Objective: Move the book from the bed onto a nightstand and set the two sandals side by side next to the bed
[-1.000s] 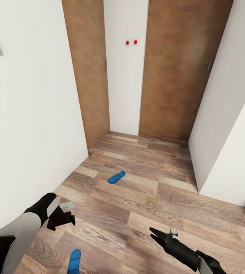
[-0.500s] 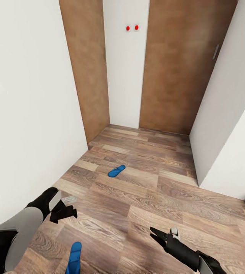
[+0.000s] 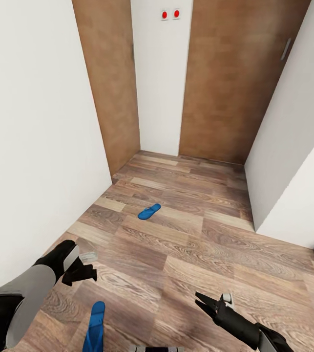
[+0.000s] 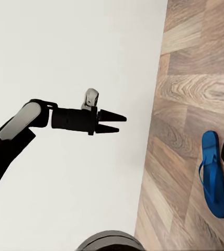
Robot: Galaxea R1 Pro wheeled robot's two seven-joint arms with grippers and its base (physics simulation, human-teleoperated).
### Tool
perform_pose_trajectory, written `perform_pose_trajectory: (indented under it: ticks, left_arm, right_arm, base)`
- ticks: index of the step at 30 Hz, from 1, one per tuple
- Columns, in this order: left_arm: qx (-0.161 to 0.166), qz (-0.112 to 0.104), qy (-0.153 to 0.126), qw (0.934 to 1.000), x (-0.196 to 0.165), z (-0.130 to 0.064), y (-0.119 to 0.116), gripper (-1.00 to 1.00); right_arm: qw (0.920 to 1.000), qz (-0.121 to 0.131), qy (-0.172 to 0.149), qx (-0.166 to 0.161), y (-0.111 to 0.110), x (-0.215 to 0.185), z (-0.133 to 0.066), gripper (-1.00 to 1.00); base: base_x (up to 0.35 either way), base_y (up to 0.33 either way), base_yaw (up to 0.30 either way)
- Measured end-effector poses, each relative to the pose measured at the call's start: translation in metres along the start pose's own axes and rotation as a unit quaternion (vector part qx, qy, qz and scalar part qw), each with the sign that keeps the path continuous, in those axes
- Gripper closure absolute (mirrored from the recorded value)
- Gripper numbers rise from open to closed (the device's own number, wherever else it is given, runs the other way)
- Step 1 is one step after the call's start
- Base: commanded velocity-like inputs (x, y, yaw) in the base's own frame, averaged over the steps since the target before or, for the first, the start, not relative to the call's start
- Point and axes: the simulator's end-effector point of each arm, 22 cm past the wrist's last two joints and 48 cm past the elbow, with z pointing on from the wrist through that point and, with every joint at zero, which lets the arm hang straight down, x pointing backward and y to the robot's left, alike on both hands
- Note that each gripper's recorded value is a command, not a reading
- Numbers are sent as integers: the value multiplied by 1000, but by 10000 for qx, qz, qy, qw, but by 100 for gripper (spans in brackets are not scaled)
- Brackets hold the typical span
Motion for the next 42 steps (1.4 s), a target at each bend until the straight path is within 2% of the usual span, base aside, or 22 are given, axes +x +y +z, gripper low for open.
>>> perform_pose_trajectory:
  ticks: [7, 18, 26, 31, 34, 36, 42]
  left_arm:
    - [-60, 137, 81, 9999, 4, 16, 1, -100]
    - [16, 164, 230, 9996, 10, 40, -1, -100]
    - [1, 167, 325, 9993, 15, 57, -1, -100]
    - [-10, 173, 363, 9992, 18, 68, 0, -100]
    - [-21, 176, 401, 9990, 20, 74, 0, -100]
    - [-26, 177, 430, 9989, 22, 78, 1, -100]
    - [-45, 179, 539, 9984, 28, 91, 2, -100]
  right_arm:
    - [9999, 118, 24, 45, -11, 5, -2, -100]
    - [9995, 302, 44, 124, -27, 12, -5, -100]
    - [9992, 382, 17, -70, -28, 9, -16, -100]
    - [9991, 378, -155, -141, -29, -4, -25, -100]
    - [9989, 291, -278, -259, -23, -18, -26, -100]
    - [9984, 125, -328, -448, -9, -32, -22, -100]
    - [9952, -166, -119, -955, 38, -57, -2, -100]
  base:
    - [0, 0, 0]
    - [0, 0, 0]
    - [0, 0, 0]
    - [0, 0, 0]
    - [0, 0, 0]
    - [0, 0, 0]
    - [0, 0, 0]
